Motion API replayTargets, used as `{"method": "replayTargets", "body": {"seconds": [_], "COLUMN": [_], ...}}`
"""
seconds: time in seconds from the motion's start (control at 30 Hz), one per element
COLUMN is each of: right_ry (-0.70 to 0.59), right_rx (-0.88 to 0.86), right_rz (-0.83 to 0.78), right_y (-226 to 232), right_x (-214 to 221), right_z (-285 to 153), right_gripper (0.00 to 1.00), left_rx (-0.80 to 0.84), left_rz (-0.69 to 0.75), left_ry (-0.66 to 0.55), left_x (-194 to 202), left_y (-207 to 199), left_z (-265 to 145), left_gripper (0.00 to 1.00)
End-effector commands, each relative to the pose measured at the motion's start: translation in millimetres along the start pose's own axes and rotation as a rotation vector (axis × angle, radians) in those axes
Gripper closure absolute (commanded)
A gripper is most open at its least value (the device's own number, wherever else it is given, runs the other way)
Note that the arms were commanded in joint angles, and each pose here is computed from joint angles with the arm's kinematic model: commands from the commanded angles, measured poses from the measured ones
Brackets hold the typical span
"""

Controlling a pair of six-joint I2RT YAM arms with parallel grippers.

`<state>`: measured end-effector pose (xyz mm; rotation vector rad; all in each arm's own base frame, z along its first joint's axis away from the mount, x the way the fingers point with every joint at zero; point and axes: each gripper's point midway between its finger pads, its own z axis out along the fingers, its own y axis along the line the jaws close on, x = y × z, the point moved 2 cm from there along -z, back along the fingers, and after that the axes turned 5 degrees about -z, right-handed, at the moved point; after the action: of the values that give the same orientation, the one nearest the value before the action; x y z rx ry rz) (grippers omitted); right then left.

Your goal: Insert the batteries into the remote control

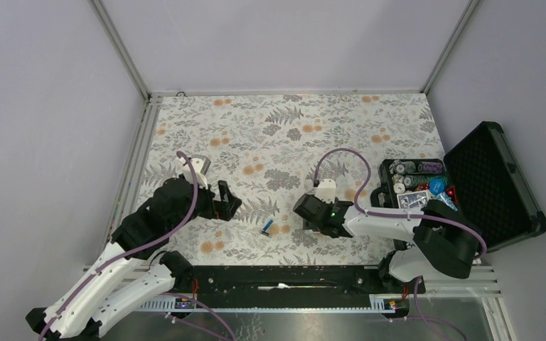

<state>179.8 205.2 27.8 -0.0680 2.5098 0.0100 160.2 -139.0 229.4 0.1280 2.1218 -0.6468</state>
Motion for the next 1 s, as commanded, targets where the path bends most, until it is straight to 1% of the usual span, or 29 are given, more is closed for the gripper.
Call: {"method": "replayTargets", "body": {"seconds": [0.0, 0.13, 0.33, 0.5, 0.7, 0.83, 0.97], "right_ry": [-0.025, -0.05, -0.067, -0.078, -0.06, -0.081, -0.097], "right_rx": [-0.087, -0.159, -0.295, -0.403, -0.547, -0.639, -0.726], "right_rz": [0.002, 0.006, -0.006, -0.017, -0.023, -0.023, -0.022], "right_y": [-0.9, 1.5, 9.7, 21.5, 38.6, 43.9, 48.7], "right_x": [-4.7, -11.2, -18.4, -27.4, -33.6, -38.0, -42.3], "right_z": [-15.2, -29.9, -55.1, -75.8, -102.8, -120.7, -138.9], "right_gripper": [1.0, 1.0, 1.0, 1.0, 1.0, 1.0, 1.0], "left_rx": [0.096, 0.157, 0.288, 0.384, 0.478, 0.535, 0.595], "left_rz": [-0.094, -0.146, -0.172, -0.189, -0.22, -0.229, -0.242], "left_ry": [0.011, 0.006, 0.021, 0.018, -0.026, -0.017, -0.043], "left_x": [7.8, 12.8, 18.5, 19.3, 17.2, 15.7, 10.0], "left_y": [-16.1, -24.6, -44.2, -57.6, -68.0, -76.8, -84.7], "left_z": [6.6, 14.6, 24.1, 23.8, 23.8, 19.5, 15.2], "left_gripper": [0.01, 0.01, 0.01, 0.01, 0.01, 0.01, 0.01]}}
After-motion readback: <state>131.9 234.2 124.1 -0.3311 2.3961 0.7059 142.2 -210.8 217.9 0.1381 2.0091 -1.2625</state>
